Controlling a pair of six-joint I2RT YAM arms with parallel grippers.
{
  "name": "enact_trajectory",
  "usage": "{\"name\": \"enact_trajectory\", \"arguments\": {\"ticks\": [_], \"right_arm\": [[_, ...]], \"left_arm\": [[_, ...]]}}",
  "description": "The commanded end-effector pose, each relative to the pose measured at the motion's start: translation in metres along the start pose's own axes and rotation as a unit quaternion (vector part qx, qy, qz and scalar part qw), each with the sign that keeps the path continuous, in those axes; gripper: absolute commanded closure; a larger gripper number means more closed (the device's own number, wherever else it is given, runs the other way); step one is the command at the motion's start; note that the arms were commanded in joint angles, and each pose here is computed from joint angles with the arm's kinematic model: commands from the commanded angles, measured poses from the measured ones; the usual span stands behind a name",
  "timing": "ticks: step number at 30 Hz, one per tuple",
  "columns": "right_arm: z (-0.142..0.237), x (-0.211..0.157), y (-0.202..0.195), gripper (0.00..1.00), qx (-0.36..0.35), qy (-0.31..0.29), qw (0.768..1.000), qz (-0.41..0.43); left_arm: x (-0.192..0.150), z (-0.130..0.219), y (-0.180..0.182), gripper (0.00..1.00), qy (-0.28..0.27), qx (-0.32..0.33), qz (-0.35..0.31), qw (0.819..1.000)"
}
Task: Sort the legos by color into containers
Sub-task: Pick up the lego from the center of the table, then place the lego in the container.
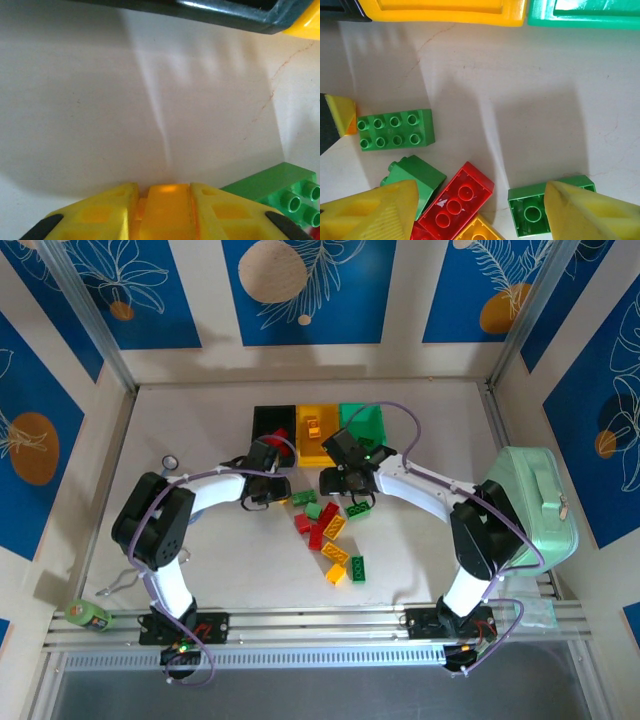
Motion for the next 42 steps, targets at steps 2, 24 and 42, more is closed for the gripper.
{"name": "enact_trajectory", "arguments": {"ticks": [2,24,42], "right_arm": [[0.01,0.002,-0.002,0.32,0.011,-0.007,1.0,-0.014],[0.027,-0.026,-0.053,0.32,-0.021,-0.011,0.999,-0.049],[0.033,-0.04,-0.065,0.32,-0.015,-0.009,0.998,-0.062]], "left_arm": [[-0.007,0.003,-0.001,0.72,0.02,0.01,0.0,1.0],[0.114,0.05,-0.055,0.75,-0.079,-0.011,-0.063,0.995],[0.165,0.026,-0.073,0.53,-0.066,0.003,-0.094,0.993]]}}
Point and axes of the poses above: each hand's point on the last joint's axis, 136 mm out from that joint toward the fingers, its own z axis back along the fingers, its own y axis along the line the jaws close on, x = y × z, the point moved 4 cm from there along z, back along the fingers, and after that the axes turned 12 degrees about -z, right-handed, at the moved point
